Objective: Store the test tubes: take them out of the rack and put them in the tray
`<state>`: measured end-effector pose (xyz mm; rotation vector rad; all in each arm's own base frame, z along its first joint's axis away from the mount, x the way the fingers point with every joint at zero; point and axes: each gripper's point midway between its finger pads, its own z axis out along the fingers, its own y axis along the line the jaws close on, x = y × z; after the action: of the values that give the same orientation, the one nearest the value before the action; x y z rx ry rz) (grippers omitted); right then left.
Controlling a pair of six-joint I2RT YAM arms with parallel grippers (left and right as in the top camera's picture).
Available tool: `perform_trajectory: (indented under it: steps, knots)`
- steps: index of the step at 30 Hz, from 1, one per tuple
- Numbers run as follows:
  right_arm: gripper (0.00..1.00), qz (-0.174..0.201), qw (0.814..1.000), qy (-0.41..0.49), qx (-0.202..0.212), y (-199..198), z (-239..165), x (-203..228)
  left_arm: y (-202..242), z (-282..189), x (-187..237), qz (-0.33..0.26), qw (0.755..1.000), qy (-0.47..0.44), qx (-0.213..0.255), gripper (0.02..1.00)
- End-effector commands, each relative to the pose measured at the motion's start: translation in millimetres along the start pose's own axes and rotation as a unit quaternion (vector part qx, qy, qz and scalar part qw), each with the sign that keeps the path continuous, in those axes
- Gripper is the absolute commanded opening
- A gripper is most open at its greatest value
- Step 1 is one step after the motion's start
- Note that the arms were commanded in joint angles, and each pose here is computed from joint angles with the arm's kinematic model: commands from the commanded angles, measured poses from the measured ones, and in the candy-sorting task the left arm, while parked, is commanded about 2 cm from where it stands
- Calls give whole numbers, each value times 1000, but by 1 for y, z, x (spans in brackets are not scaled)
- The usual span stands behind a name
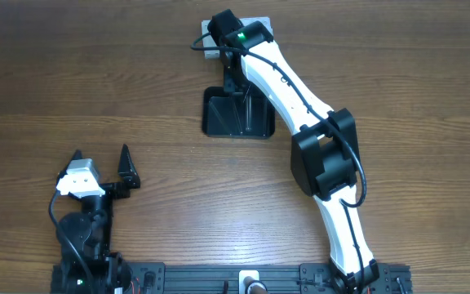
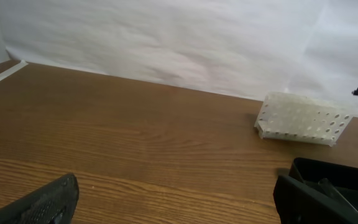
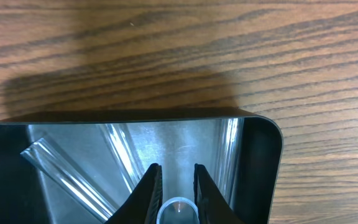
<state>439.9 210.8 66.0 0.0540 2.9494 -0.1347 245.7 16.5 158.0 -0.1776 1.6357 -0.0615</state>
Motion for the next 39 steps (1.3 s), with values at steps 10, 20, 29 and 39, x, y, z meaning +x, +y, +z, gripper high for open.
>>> perform_trajectory:
  steps: [10,20,29,39]
  knots:
    - [75,-3,999,38,21,0,31,14,-3,0,1,9,1000,1,8,998]
    - [80,-5,998,48,28,0,44,18,-3,0,1,9,1000,1,8,998]
    - [364,-5,999,47,28,2,50,17,-3,0,1,9,1000,1,8,998]
    - [529,-53,999,-1,-1,2,-8,-5,-3,0,1,9,1000,1,8,998]
